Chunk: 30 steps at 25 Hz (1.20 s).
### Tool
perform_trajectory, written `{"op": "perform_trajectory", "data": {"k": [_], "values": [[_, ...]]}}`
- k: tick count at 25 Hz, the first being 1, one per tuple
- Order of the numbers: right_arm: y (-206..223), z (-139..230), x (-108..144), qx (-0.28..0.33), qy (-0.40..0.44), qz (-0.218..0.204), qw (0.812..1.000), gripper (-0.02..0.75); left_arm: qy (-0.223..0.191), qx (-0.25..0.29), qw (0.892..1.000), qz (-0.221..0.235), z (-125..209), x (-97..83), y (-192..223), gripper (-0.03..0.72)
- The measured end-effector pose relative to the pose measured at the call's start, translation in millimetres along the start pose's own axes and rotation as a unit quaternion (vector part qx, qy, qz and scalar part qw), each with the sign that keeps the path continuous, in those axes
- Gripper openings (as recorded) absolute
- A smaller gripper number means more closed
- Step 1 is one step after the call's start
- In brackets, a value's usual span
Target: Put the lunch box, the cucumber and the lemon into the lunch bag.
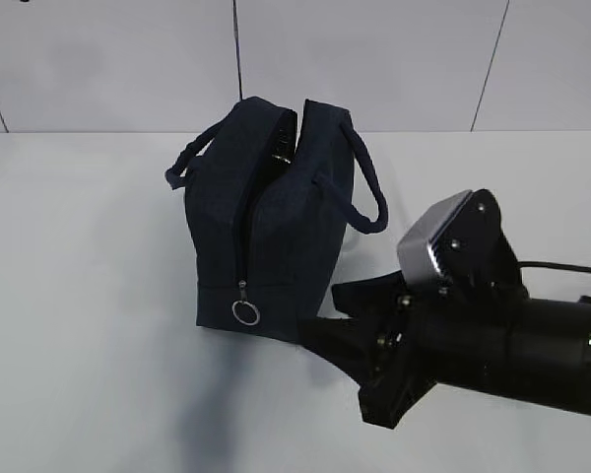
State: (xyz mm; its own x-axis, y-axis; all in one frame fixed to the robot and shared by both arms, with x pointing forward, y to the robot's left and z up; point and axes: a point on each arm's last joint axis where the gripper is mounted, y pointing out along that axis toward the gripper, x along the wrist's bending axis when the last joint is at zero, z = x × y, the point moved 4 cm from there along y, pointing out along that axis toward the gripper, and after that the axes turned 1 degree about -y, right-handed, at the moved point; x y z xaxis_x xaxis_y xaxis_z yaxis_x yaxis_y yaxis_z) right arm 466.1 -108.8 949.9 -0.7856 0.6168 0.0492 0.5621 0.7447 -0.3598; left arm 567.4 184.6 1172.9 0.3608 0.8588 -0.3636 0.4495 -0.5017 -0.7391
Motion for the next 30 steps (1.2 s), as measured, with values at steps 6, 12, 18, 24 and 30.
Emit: {"op": "perform_trajectory", "data": {"k": [6,12,18,24,30], "values": [[20,34,-6,0.049,0.085,0.003,0.995,0.403,0.0,0.0,1.0,0.0,0,0.0,0,0.308],[38,44,1,0.006,0.098,-0.043,0.994,0.402,0.0,0.0,1.0,0.0,0,0.0,0,0.308],[51,60,-1,-0.022,0.098,-0.048,0.994,0.403,-0.001,0.0,1.0,0.0,0,0.0,0,0.308],[61,65,-12,-0.043,0.098,-0.02,0.994,0.402,-0.001,0.0,1.0,0.0,0,0.0,0,0.308],[77,71,-18,-0.042,0.098,-0.017,0.994,0.403,-0.001,0.0,1.0,0.0,0,0.0,0,0.308]]}}
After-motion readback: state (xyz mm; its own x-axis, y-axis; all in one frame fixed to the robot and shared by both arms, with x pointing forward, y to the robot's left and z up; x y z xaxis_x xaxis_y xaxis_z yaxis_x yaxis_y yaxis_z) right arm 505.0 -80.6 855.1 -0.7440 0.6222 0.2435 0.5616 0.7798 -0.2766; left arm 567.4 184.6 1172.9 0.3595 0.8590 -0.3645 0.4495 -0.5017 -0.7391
